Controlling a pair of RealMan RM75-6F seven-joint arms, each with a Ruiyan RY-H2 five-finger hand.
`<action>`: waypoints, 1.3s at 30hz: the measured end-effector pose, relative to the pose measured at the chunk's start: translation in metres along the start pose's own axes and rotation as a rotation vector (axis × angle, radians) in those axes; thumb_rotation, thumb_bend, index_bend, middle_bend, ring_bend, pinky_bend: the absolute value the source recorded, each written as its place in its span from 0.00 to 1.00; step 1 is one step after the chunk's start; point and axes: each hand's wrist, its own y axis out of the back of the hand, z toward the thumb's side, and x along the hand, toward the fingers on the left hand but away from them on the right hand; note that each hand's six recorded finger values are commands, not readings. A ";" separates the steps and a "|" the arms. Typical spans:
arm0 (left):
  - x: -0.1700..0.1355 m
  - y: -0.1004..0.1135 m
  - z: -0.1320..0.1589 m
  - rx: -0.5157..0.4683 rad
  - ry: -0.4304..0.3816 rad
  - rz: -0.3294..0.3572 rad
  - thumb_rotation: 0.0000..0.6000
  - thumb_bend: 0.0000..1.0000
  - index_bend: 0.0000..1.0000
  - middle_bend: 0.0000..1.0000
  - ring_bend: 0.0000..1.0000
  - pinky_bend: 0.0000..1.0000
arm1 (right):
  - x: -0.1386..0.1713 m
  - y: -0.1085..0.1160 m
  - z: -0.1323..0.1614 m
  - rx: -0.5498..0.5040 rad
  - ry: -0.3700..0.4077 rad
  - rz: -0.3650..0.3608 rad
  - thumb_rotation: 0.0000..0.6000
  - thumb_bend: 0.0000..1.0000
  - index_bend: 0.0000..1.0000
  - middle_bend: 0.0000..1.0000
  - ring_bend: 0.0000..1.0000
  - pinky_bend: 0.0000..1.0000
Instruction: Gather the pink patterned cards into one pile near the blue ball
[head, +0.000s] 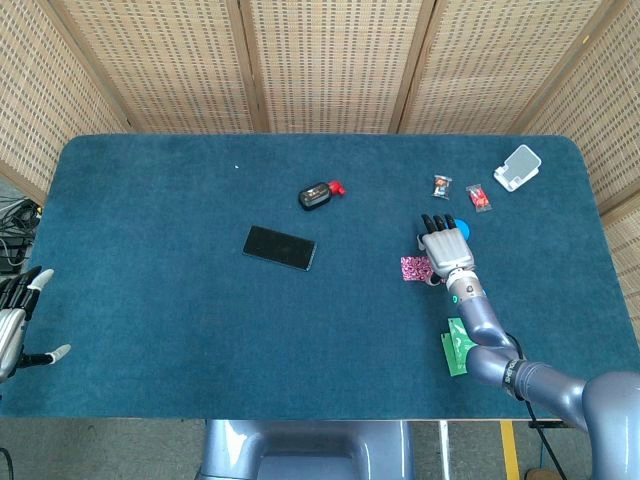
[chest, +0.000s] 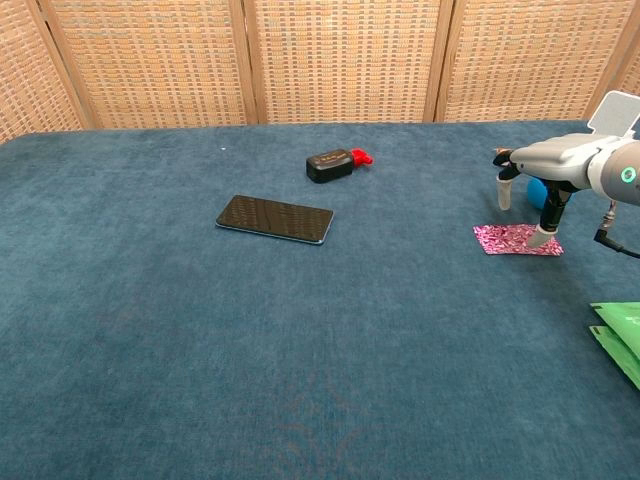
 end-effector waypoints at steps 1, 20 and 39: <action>0.000 0.000 0.000 0.000 0.000 0.000 1.00 0.00 0.00 0.00 0.00 0.00 | 0.000 0.000 0.000 0.000 0.001 -0.001 1.00 0.20 0.39 0.00 0.00 0.10; -0.012 0.010 0.007 -0.028 -0.060 0.034 1.00 0.00 0.00 0.00 0.00 0.00 | 0.094 0.068 -0.016 -0.095 0.157 -0.245 1.00 0.03 0.22 0.00 0.00 0.00; -0.033 0.019 0.000 -0.046 -0.078 0.087 1.00 0.00 0.00 0.00 0.00 0.00 | 0.244 0.030 -0.113 -0.149 0.034 -0.413 1.00 0.00 0.00 0.00 0.00 0.00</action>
